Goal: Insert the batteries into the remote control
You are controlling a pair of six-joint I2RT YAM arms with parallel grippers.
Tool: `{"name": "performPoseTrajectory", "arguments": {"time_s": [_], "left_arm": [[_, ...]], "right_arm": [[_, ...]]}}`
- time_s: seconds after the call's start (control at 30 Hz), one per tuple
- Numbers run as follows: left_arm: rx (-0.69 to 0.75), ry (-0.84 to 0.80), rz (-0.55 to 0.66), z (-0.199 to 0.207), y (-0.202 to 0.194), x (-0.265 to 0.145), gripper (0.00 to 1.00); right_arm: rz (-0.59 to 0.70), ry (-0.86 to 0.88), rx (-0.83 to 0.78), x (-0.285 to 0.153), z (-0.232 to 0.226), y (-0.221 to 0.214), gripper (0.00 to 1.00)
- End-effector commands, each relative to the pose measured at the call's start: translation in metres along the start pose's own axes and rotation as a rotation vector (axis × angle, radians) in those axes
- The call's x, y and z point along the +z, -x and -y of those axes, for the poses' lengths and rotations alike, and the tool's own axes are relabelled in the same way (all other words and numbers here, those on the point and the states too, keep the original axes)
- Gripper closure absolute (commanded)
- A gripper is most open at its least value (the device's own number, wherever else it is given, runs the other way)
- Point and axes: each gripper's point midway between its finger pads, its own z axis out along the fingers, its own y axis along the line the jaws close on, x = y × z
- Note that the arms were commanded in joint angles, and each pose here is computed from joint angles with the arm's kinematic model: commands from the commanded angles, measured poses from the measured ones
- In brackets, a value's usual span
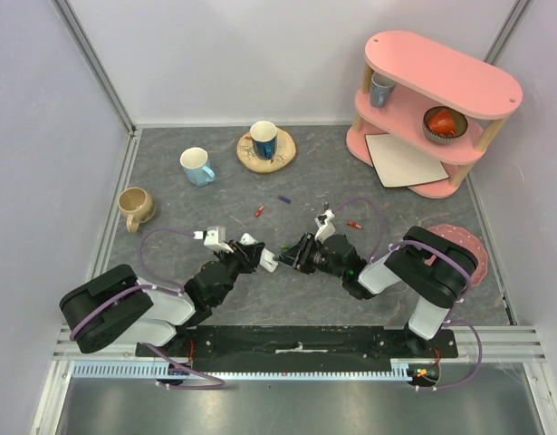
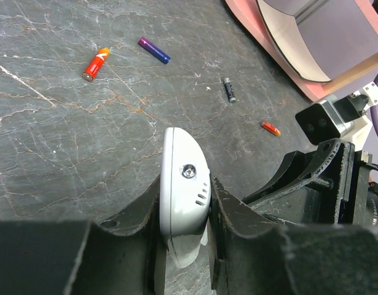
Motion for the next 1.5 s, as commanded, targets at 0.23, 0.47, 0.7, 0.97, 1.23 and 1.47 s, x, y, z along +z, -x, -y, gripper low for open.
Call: {"name": "performPoseTrajectory", "arguments": {"time_s": [0.23,0.47,0.7,0.97,1.23,1.47], "left_arm": [[0.012,-0.013,-0.040,0.0013,-0.0073,-0.0083,0.98],[-0.002,-0.015,-0.044,0.0012,-0.0079,-0.0132,0.98],[-0.012,-0.020,-0.039,0.0045,-0.0055,-0.0123,0.98],[-0.020,-0.010,-0.040,0.0037,-0.0064,-0.0113,0.98],[-0.020,0.009,-0.034,0.0009,-0.0055,-0.0099,0.98],[-0.018,0.014,-0.031,0.0008,-0.0044,-0.0087,0.98]], "right_arm": [[0.080,0.116,-0.026,0.0073,-0.0331,0.0226,0.62],[0.078,0.112,-0.029,0.0087,-0.0310,0.0223,0.62],[0.067,0.118,-0.026,0.0097,-0.0303,0.0197,0.61],[0.069,0.125,-0.021,0.0062,-0.0350,0.0211,0.56],[0.055,0.095,-0.031,0.0037,-0.0351,0.0210,0.44],[0.057,0.070,-0.047,0.0000,-0.0332,0.0223,0.41]]}}
